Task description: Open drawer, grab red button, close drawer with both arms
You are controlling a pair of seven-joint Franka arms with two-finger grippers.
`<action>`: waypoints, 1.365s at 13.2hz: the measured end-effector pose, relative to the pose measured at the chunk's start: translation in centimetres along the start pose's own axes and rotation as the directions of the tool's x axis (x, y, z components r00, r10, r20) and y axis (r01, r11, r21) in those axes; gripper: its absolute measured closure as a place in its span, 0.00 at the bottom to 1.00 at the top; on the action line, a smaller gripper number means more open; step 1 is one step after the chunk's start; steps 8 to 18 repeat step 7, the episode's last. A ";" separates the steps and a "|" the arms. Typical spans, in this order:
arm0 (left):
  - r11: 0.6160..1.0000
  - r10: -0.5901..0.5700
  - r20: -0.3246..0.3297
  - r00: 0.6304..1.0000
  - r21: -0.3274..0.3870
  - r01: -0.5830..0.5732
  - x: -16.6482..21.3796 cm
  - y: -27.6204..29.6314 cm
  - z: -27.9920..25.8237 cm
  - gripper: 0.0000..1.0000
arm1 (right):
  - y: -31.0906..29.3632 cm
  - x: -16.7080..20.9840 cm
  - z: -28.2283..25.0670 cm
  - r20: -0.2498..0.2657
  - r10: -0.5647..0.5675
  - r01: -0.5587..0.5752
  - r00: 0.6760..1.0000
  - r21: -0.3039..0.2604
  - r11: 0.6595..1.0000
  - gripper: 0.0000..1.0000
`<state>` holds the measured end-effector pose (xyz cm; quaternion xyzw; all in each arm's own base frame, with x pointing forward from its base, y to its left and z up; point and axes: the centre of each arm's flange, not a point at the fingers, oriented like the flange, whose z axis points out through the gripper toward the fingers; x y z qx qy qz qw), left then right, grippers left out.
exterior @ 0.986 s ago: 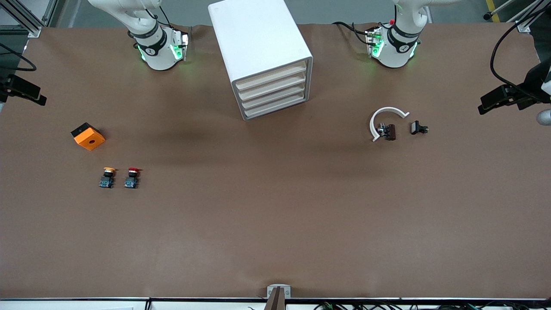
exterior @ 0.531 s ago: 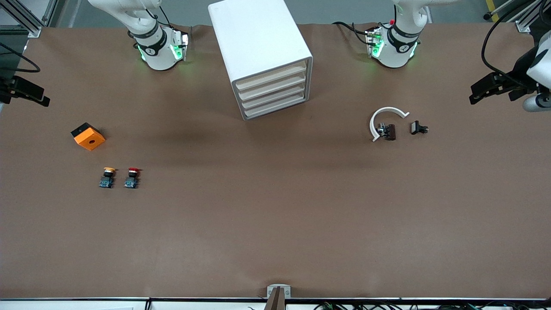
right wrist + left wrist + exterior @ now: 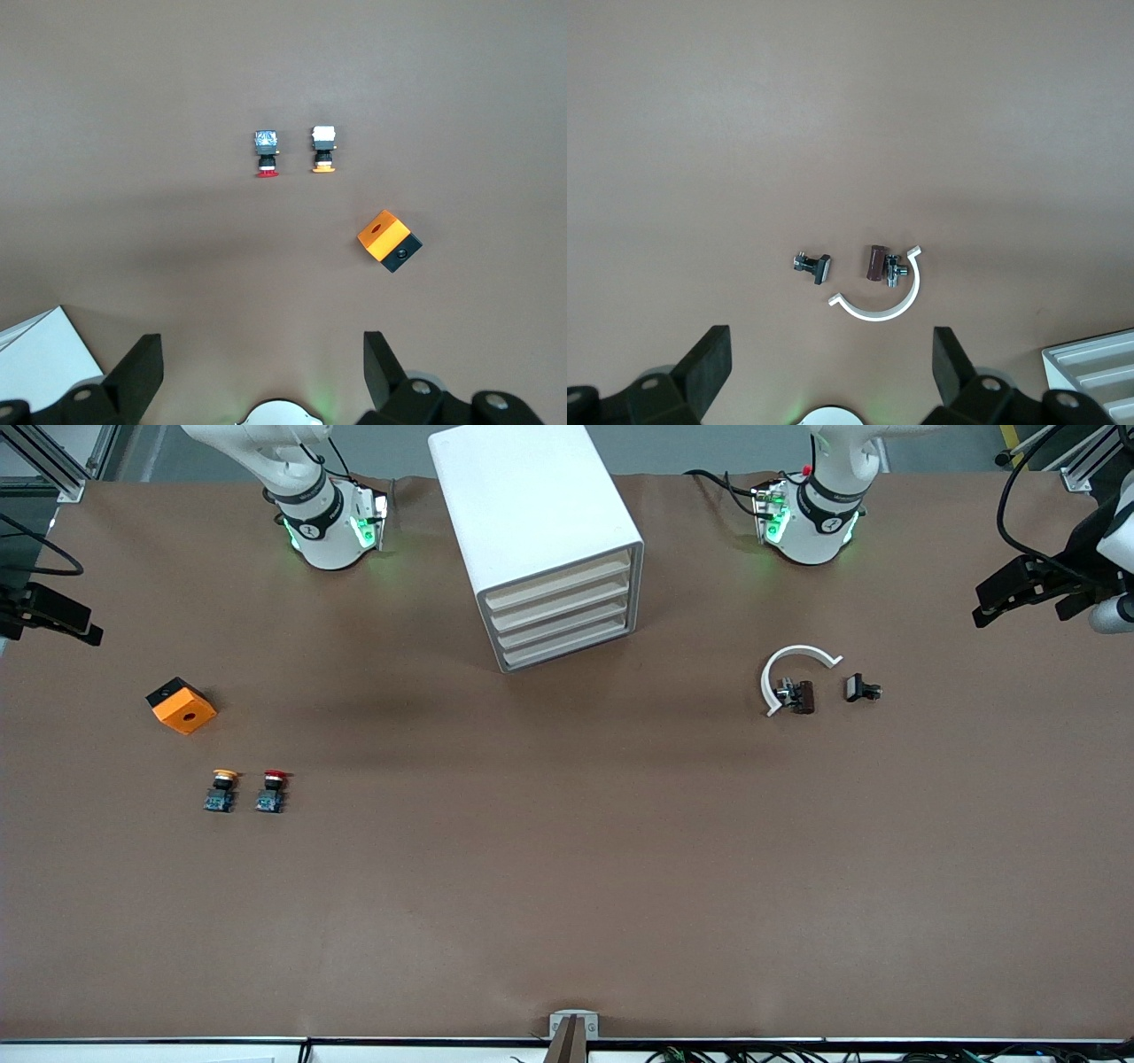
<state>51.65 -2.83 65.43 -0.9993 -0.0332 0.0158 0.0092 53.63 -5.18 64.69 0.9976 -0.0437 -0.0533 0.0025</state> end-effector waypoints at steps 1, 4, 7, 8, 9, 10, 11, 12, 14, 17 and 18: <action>1.000 0.000 -0.002 1.000 0.000 0.000 0.0 0.0 -0.1 0.00 | 0.0 0.0 0.0 0.000 0.000 0.000 1.000 0.000 1.000 0.00; 1.000 0.000 -0.012 1.000 -0.002 0.000 0.3 0.0 -0.5 0.00 | 0.0 0.1 0.2 0.002 0.000 0.000 1.000 0.000 1.000 0.00; 1.000 0.000 -0.011 1.000 -0.003 0.000 0.5 0.0 -0.5 0.00 | 0.0 0.3 0.3 0.002 0.000 0.000 1.000 0.000 1.000 0.00; 1.000 0.000 -0.011 1.000 -0.003 0.000 0.5 0.0 -0.5 0.00 | 0.0 0.3 0.3 0.002 0.000 0.000 1.000 0.000 1.000 0.00; 1.000 0.000 -0.011 1.000 -0.003 0.000 0.5 0.0 -0.5 0.00 | 0.0 0.3 0.3 0.002 0.000 0.000 1.000 0.000 1.000 0.00; 1.000 0.000 -0.011 1.000 -0.003 0.000 0.5 0.0 -0.5 0.00 | 0.0 0.3 0.3 0.002 0.000 0.000 1.000 0.000 1.000 0.00; 1.000 0.000 -0.011 1.000 -0.003 0.000 0.5 0.0 -0.5 0.00 | 0.0 0.3 0.3 0.002 0.000 0.000 1.000 0.000 1.000 0.00; 1.000 0.000 -0.011 1.000 -0.003 0.000 0.5 0.0 -0.5 0.00 | 0.0 0.3 0.3 0.002 0.000 0.000 1.000 0.000 1.000 0.00; 1.000 0.000 -0.011 1.000 -0.003 0.000 0.5 0.0 -0.5 0.00 | 0.0 0.3 0.3 0.002 0.000 0.000 1.000 0.000 1.000 0.00; 1.000 0.000 -0.011 1.000 -0.003 0.000 0.5 0.0 -0.5 0.00 | 0.0 0.3 0.3 0.002 0.000 0.000 1.000 0.000 1.000 0.00; 1.000 0.000 -0.011 1.000 -0.003 0.000 0.5 0.0 -0.5 0.00 | 0.0 0.3 0.3 0.002 0.000 0.000 1.000 0.000 1.000 0.00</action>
